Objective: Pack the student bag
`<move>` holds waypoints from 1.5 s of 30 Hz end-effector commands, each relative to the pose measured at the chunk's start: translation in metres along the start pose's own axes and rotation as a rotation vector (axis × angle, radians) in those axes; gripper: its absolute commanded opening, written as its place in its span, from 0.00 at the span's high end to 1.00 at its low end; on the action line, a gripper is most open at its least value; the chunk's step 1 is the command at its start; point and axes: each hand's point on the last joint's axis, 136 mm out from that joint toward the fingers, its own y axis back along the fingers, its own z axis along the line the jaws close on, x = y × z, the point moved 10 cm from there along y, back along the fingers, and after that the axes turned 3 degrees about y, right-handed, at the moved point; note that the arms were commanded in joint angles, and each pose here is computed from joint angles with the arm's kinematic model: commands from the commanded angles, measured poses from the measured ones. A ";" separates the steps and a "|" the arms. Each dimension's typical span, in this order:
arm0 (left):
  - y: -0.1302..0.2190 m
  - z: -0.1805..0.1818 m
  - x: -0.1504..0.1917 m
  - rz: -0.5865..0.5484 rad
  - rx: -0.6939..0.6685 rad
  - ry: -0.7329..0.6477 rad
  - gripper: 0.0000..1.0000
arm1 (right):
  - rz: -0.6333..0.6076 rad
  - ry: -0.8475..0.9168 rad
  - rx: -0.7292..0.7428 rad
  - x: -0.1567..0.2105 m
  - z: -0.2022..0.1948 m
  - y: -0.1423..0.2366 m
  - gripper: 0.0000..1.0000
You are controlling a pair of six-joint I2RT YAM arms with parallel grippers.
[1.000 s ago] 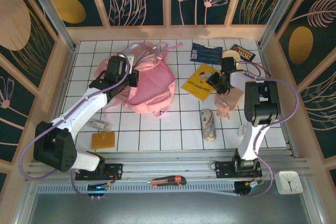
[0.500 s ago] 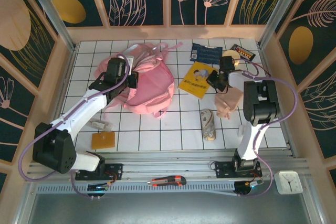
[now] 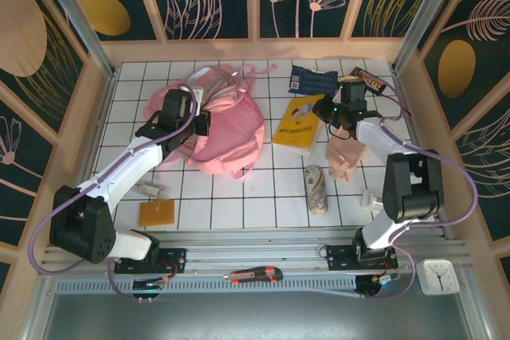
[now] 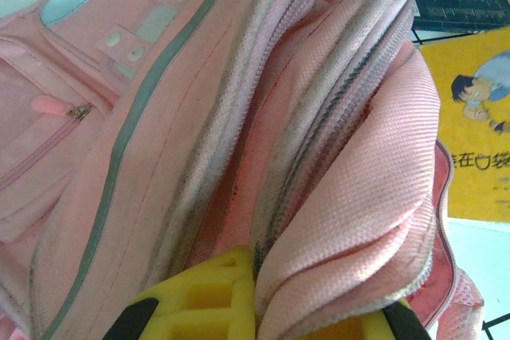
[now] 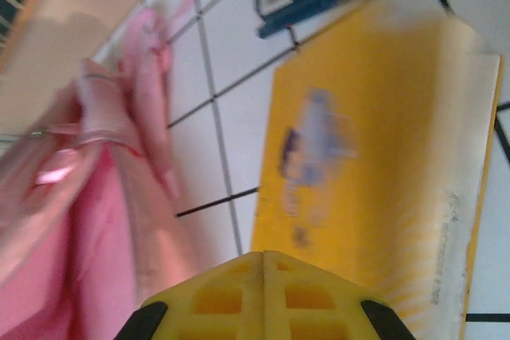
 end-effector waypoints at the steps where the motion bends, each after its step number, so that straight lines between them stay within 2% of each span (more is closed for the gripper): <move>1: 0.005 0.001 -0.005 -0.055 0.006 0.009 0.96 | -0.049 0.046 -0.140 -0.014 0.034 0.024 1.00; 5: -0.001 0.003 0.003 -0.040 0.006 0.006 0.96 | -0.052 0.045 -0.206 -0.022 0.059 0.038 1.00; 8: -0.004 0.005 0.011 -0.026 0.009 0.016 0.96 | 0.060 -0.040 -0.079 -0.018 0.042 0.023 0.98; 10: -0.004 0.004 0.011 -0.031 0.028 0.028 0.96 | 0.123 -0.054 0.065 -0.010 0.020 0.008 0.69; 12: -0.008 0.002 0.011 -0.041 0.052 0.046 0.95 | 0.168 -0.069 0.136 -0.006 -0.002 -0.005 0.51; 14: -0.015 0.000 0.010 -0.044 0.069 0.069 0.95 | 0.201 -0.050 0.191 -0.006 -0.022 -0.018 0.42; 17: -0.035 -0.011 0.013 -0.021 0.096 0.058 0.95 | 0.270 -0.023 0.209 -0.003 -0.041 -0.038 0.36; 23: -0.083 -0.056 0.011 0.028 0.204 -0.034 0.96 | 0.338 0.003 0.169 0.004 -0.066 -0.063 0.35; 30: -0.130 -0.076 0.026 0.133 0.250 -0.104 0.97 | 0.403 0.040 0.021 0.013 -0.071 -0.087 0.39; 33: -0.143 -0.085 0.034 0.180 0.284 -0.142 0.98 | 0.390 0.075 -0.081 0.014 -0.065 -0.087 0.44; 35: -0.149 -0.090 0.040 0.206 0.299 -0.158 0.99 | 0.376 0.092 -0.133 0.014 -0.061 -0.084 0.52; 37: -0.152 -0.091 0.045 0.221 0.308 -0.162 0.99 | 0.352 0.104 -0.184 0.014 -0.056 -0.080 0.64; 40: -0.151 -0.089 0.047 0.226 0.297 -0.166 0.99 | 0.331 0.119 -0.222 0.016 -0.052 -0.074 0.72; 45: -0.148 -0.087 0.049 0.235 0.288 -0.189 1.00 | 0.339 0.129 -0.305 0.021 -0.047 -0.072 0.71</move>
